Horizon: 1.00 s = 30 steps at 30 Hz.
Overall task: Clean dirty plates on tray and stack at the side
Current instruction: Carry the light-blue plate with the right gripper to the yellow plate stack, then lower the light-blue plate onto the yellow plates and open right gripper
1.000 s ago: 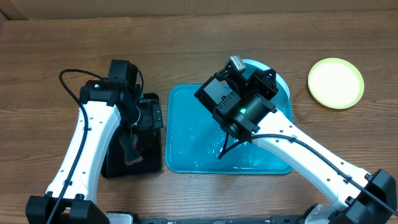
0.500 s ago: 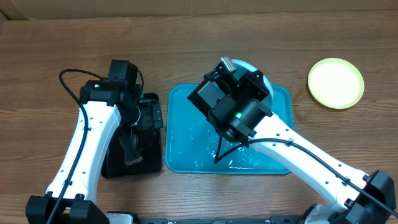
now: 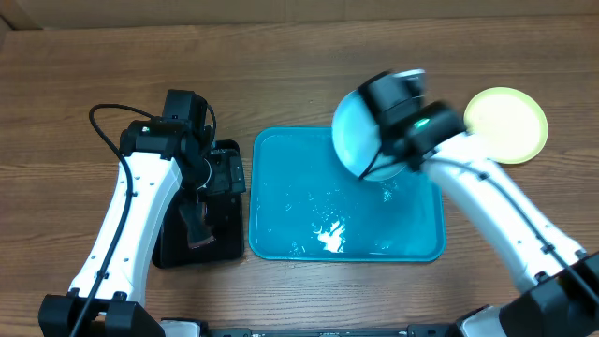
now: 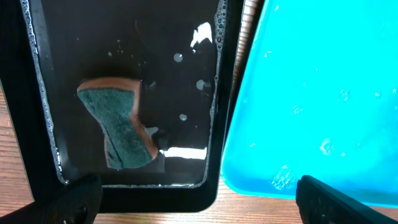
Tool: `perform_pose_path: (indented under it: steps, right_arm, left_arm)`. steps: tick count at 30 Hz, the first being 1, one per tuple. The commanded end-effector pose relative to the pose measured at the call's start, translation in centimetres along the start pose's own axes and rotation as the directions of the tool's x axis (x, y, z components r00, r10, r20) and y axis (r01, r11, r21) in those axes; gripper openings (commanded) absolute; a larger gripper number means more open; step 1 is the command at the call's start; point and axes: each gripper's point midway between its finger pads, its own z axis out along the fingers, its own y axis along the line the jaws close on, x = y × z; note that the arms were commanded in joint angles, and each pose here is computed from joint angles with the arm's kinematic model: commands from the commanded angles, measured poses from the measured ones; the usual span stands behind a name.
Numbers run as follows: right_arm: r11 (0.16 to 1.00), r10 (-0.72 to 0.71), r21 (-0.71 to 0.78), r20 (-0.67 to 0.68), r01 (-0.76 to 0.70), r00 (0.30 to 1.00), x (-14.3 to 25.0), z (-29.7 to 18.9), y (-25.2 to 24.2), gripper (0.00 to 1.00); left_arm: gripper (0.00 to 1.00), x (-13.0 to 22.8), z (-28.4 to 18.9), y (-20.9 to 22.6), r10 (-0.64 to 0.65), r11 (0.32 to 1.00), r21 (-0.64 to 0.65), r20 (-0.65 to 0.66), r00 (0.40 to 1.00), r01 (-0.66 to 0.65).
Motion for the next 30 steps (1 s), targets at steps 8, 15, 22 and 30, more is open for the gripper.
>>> perform_pose_path:
  steps: [8,15,22,30]
  right_arm:
    - [0.686,0.651,-0.202,-0.260,-0.699,0.713,-1.7,4.8,-11.4,0.04]
    - [0.480,0.838,-0.019,-0.286,-0.877,0.465,2.0,9.5,-20.9,0.04]
    - [0.465,0.813,0.041,-0.415,-0.884,0.408,5.3,14.8,-21.3,0.04]
    - [0.372,0.857,0.098,-0.418,-0.923,0.302,5.9,18.9,-21.1,0.04]
  left_arm:
    - [0.99,-0.1,-0.1,-0.2,0.012,1.000,0.001,0.004,1.000,-0.012]
    - [1.00,-0.1,-0.1,-0.2,0.012,1.000,0.001,0.004,1.000,-0.012]
    - [1.00,-0.1,-0.1,-0.2,0.012,1.000,0.001,0.004,1.000,-0.012]
    - [1.00,-0.1,-0.1,-0.2,0.012,1.000,0.001,0.004,1.000,-0.012]
